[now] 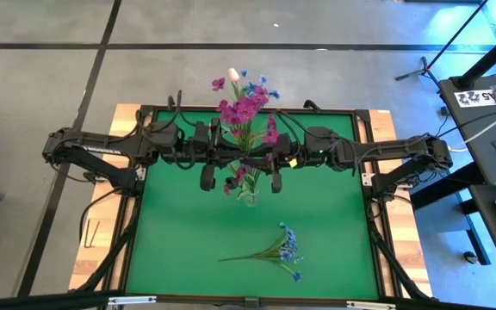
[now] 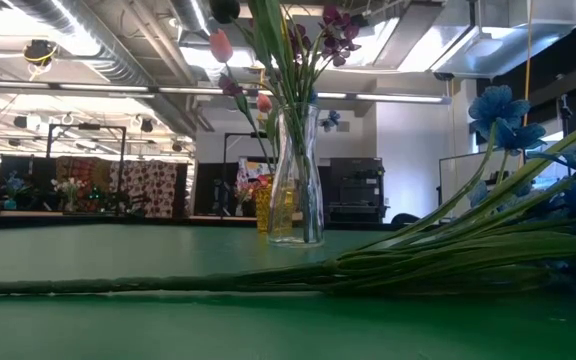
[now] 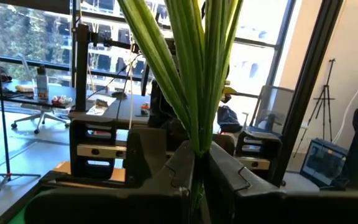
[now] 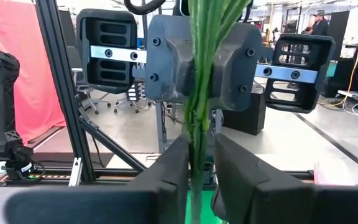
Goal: Sort flowers into vase by color
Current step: Put the purple flowers into the transparent vase
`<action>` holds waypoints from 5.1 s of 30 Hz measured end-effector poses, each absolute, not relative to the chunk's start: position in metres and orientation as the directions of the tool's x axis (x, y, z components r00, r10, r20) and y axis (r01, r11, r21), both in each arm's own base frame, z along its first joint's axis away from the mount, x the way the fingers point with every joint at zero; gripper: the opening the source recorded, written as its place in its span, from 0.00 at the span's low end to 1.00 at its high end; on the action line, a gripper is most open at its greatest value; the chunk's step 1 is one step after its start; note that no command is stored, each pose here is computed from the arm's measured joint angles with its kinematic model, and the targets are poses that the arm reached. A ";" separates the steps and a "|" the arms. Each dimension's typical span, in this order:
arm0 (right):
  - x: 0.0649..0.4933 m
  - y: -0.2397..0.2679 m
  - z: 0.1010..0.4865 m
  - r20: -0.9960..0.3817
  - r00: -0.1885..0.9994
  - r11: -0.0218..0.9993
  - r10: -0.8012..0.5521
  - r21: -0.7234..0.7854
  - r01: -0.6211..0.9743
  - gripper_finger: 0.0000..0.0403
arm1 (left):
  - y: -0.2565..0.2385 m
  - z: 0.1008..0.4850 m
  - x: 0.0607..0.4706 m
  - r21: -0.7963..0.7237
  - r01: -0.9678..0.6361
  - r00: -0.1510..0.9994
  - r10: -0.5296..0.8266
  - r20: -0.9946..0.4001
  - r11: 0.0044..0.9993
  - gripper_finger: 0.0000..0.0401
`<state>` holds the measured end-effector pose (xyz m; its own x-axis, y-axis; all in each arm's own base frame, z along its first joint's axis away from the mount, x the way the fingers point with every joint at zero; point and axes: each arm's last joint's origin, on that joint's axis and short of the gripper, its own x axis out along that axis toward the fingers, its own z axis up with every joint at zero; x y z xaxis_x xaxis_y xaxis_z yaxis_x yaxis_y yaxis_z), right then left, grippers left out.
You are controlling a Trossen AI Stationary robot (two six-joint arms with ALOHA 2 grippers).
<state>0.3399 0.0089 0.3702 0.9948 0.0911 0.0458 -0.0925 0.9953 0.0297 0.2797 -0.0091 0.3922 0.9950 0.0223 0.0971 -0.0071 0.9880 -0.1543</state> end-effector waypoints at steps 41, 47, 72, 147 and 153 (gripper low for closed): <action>0.269 0.057 0.386 -0.087 0.991 0.994 0.098 -0.050 -0.102 0.04 | -0.006 0.419 0.193 -0.154 -0.032 0.999 0.033 0.005 0.988 0.31; 0.253 0.058 0.361 -0.045 0.997 0.998 0.062 -0.023 -0.063 0.07 | -0.008 0.415 0.180 -0.138 -0.099 0.994 0.091 -0.060 0.985 0.31; 0.264 0.061 0.251 0.212 0.973 0.996 0.087 -0.002 -0.088 0.07 | -0.025 0.335 0.184 -0.136 -0.136 0.989 0.144 0.046 0.981 0.31; 0.315 0.041 0.201 0.021 0.998 0.996 -0.052 -0.071 0.053 0.08 | -0.029 0.321 0.185 -0.150 -0.124 0.992 0.122 -0.022 0.981 0.31; 0.313 0.042 0.206 0.036 0.998 0.997 -0.049 -0.057 0.051 0.08 | -0.029 0.321 0.185 -0.161 -0.124 0.992 0.122 -0.022 0.979 0.31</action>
<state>0.3135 0.0416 0.2059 0.9981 -0.0493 0.0357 0.0513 0.9971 -0.0567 0.1847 -0.0291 0.3214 0.9923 0.1215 -0.0222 -0.1235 0.9792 -0.1610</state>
